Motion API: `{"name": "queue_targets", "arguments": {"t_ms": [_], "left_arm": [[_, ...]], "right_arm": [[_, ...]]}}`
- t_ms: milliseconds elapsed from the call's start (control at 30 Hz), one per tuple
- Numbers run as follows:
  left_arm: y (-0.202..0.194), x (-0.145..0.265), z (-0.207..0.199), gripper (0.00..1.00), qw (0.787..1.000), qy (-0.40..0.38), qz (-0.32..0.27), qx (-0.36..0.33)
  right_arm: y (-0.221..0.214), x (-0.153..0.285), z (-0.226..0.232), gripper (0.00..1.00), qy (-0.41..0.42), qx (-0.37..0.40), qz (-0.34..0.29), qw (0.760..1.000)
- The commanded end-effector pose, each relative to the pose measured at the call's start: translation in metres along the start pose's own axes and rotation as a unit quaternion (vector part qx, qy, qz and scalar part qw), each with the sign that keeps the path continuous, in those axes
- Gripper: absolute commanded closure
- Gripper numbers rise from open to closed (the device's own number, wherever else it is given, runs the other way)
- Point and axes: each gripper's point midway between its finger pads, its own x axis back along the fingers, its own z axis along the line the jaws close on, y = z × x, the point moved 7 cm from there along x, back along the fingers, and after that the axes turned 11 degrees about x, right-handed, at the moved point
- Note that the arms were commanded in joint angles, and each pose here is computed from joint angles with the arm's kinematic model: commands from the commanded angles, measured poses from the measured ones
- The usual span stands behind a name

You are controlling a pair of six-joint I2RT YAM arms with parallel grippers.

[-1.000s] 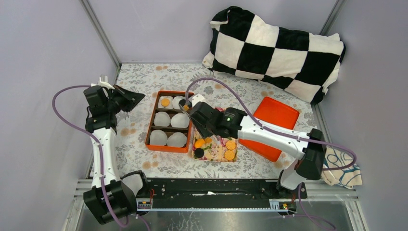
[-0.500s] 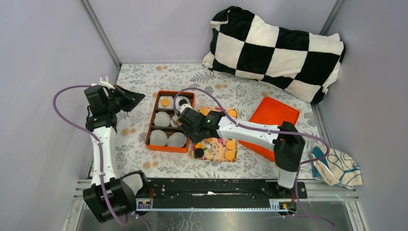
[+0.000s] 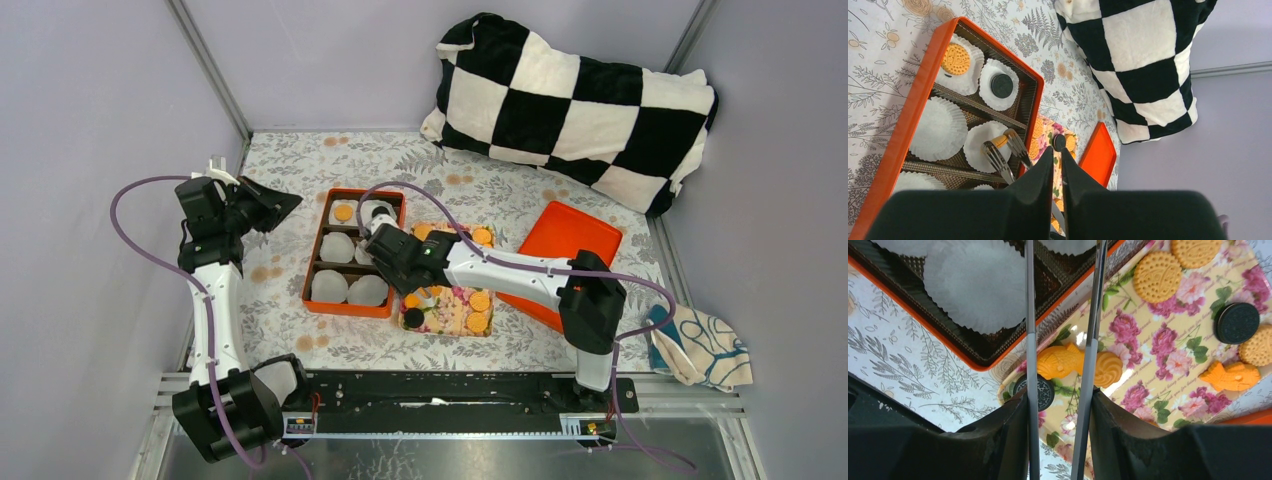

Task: Pack the cookies

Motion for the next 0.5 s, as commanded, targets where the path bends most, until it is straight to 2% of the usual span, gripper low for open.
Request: {"name": "queue_targets", "arguments": {"t_ms": [0, 67, 100, 200, 467], "left_arm": [[0.006, 0.003, -0.011, 0.86, 0.999, -0.028, -0.006, -0.032], [0.005, 0.003, -0.011, 0.85, 0.999, -0.030, -0.004, -0.033], [0.005, 0.003, -0.012, 0.85, 0.999, -0.033, -0.003, -0.036], [0.005, 0.003, -0.012, 0.84, 0.999, -0.034, -0.002, -0.036], [0.006, 0.000, -0.010, 0.84, 0.999, -0.035, 0.004, -0.032]], "right_arm": [[0.041, 0.020, -0.006, 0.61, -0.019, -0.009, -0.078, 0.997], [0.047, 0.024, -0.007, 0.60, -0.021, -0.010, -0.088, 0.996], [0.049, 0.027, -0.008, 0.54, -0.026, -0.012, -0.092, 0.995], [0.053, 0.032, -0.012, 0.51, -0.035, -0.011, -0.102, 0.994], [0.040, 0.041, -0.016, 0.52, -0.040, -0.009, -0.091, 0.995]]}}
